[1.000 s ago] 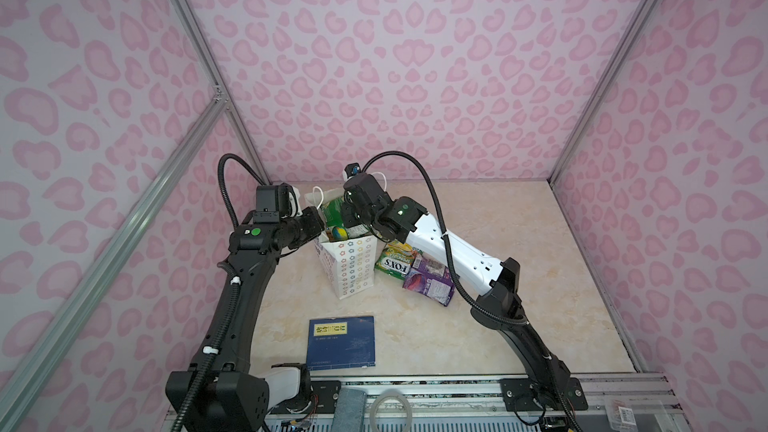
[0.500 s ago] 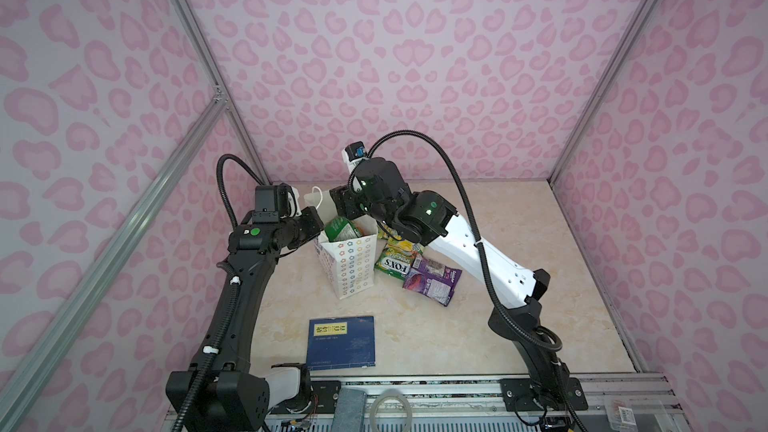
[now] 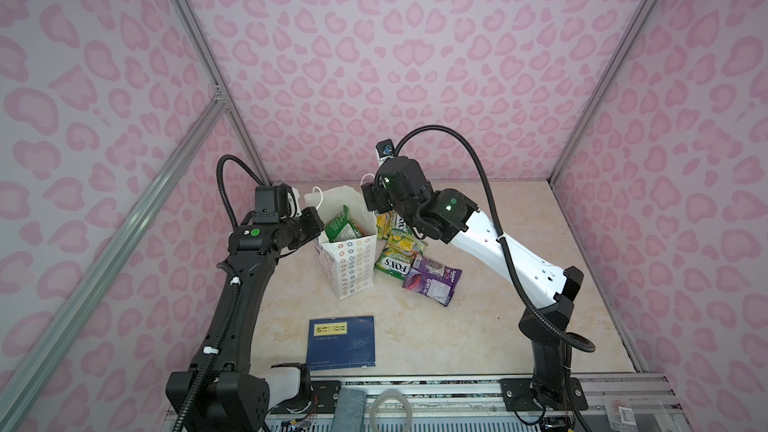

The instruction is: Place the snacks into the paper bag

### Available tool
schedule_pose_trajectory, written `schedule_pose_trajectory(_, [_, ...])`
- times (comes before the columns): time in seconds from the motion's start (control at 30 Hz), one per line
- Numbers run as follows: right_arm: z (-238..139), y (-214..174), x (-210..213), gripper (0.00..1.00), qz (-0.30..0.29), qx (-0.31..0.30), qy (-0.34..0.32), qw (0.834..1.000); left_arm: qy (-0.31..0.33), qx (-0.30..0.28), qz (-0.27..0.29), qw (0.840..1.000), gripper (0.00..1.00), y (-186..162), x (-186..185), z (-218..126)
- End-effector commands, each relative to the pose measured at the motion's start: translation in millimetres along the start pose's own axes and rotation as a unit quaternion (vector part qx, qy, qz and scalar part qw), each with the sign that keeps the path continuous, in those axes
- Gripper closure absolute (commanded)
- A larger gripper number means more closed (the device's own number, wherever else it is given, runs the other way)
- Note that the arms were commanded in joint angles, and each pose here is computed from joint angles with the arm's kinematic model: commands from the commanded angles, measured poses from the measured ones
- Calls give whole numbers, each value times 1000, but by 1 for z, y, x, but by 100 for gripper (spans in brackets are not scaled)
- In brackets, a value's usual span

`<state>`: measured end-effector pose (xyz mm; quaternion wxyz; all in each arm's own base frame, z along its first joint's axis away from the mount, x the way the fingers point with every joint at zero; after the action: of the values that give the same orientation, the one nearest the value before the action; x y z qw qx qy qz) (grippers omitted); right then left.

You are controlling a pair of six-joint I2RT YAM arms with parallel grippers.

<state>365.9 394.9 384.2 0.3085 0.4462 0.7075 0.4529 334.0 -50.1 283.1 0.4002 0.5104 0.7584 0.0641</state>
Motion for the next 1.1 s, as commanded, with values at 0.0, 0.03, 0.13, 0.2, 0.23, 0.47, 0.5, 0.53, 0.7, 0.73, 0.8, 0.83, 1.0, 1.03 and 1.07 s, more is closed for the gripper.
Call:
schedule_pose_trajectory(0.0, [23, -17, 23, 12, 19, 28, 46, 998, -17, -7, 3, 1000, 95, 4, -6, -1])
schedule_pose_trajectory(0.03, [31, -21, 25, 15, 23, 35, 47, 998, -16, -9, 3, 1000, 95, 4, -6, -1])
schedule_pose_trajectory(0.13, [51, -30, 26, 30, 43, 56, 53, 996, -14, -8, 4, 1000, 95, 4, -5, -2])
schedule_pose_trajectory(0.2, [58, -32, 29, 51, 47, 58, 59, 995, -15, -11, 5, 1000, 95, 4, -6, -3])
schedule_pose_trajectory(0.23, [58, -30, 32, 66, 47, 56, 68, 995, -15, -12, 5, 1000, 95, 4, -6, -4])
schedule_pose_trajectory(0.47, [32, 8, 51, 100, 41, 2, 134, 990, -13, -31, -1, 999, 95, 14, -4, -17])
schedule_pose_trajectory(0.5, [27, 16, 53, 100, 42, -8, 144, 989, -9, -45, 0, 999, 95, 18, -4, -24])
schedule_pose_trajectory(0.53, [19, 27, 52, 100, 43, -20, 152, 987, -9, -58, 1, 998, 95, 21, -6, -29])
schedule_pose_trajectory(0.7, [-19, 67, 35, 100, 48, -67, 163, 983, -49, -96, 6, 994, 96, 42, -40, -69])
schedule_pose_trajectory(0.73, [-27, 74, 27, 100, 51, -76, 161, 983, -56, -104, 11, 993, 96, 46, -49, -77])
schedule_pose_trajectory(0.8, [-43, 88, 7, 100, 63, -95, 157, 981, -66, -116, 34, 991, 97, 52, -75, -91])
schedule_pose_trajectory(0.83, [-49, 92, -2, 100, 69, -100, 153, 981, -71, -116, 46, 990, 97, 52, -88, -94])
schedule_pose_trajectory(1.0, [-85, 104, -72, 100, 98, -132, 104, 981, -139, -77, 88, 983, 97, 37, -163, -83])
schedule_pose_trajectory(1.03, [-90, 103, -85, 100, 107, -133, 95, 981, -146, -69, 95, 982, 97, 33, -173, -78])
schedule_pose_trajectory(1.07, [-95, 102, -101, 100, 116, -133, 86, 980, -155, -59, 100, 981, 97, 28, -185, -71])
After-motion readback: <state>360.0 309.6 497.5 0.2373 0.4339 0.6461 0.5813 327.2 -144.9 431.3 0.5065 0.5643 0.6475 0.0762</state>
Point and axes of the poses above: each gripper's point midway between its finger pads, its own z axis out along the fingers, its own x axis along the line the jaws close on, y = z × x, the point moved 2 cm from there along -z, back along the fingers
